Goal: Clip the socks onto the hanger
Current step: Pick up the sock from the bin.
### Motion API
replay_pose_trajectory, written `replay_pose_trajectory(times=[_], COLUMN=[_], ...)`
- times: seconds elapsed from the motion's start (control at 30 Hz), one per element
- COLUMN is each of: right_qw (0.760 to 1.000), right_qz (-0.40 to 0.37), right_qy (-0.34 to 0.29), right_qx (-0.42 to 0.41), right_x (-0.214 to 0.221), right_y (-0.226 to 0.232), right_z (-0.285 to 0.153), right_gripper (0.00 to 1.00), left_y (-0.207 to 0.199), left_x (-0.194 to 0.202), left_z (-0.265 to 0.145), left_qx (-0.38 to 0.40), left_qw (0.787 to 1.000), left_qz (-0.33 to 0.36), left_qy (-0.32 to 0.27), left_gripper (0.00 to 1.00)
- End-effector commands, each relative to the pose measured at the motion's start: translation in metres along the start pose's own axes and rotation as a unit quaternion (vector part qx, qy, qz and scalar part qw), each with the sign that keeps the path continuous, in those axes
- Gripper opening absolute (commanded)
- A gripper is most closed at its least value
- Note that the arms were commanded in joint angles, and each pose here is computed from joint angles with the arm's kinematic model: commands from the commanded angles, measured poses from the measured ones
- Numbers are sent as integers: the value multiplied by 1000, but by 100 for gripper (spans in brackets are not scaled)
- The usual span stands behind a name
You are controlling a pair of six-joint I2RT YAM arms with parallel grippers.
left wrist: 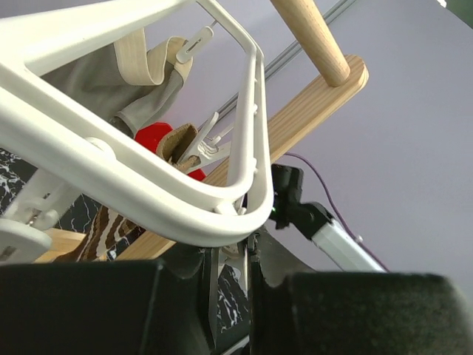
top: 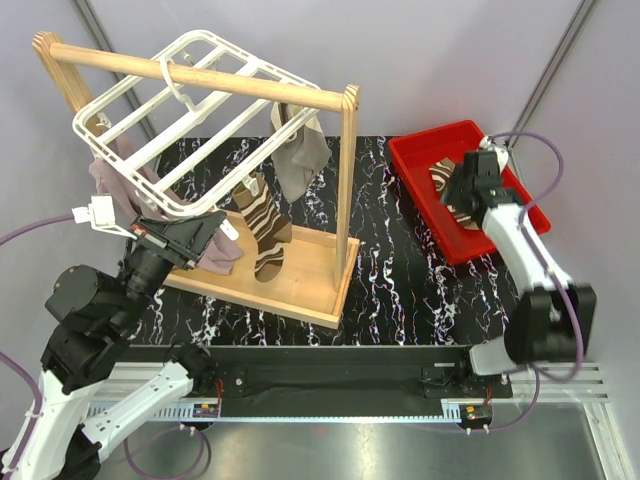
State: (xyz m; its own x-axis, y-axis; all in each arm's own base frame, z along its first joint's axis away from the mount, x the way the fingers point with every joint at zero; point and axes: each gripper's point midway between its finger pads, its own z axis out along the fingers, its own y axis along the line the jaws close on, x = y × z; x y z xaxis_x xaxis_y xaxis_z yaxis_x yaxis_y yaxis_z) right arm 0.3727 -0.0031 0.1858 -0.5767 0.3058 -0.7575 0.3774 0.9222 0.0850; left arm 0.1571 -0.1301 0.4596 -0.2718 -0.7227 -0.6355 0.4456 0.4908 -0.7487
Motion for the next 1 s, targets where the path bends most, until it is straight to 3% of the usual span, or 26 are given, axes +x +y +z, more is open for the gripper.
replay_pose_trajectory(times=[0.0,0.23,0.4,0.6,0.7,0.97], right_qw=[994,996,996,996,996,996], right_qz=[73,90,80,65,46,19], right_qy=[-48,-24,-18,-12,10,15], right_qx=[-72,-14,25,59,71,86], right_x=[-64,-105,-112,-110,-87,-80], right_y=[35,37,36,30,28,23], right_z=[43,173,224,257,281,295], right_gripper=[69,73,73,69,66,54], left_y=[13,11,7,7,5,1], left_x=[14,6,-2,1,3,4], left_z=[5,-3,-10,-12,-11,-14], left_qx=[-11,-6,1,5,9,16], left_qw=[999,999,999,999,999,998], left_qz=[26,33,43,46,48,56], left_qy=[20,5,-10,-5,2,12], left_gripper=[0,0,0,0,0,0])
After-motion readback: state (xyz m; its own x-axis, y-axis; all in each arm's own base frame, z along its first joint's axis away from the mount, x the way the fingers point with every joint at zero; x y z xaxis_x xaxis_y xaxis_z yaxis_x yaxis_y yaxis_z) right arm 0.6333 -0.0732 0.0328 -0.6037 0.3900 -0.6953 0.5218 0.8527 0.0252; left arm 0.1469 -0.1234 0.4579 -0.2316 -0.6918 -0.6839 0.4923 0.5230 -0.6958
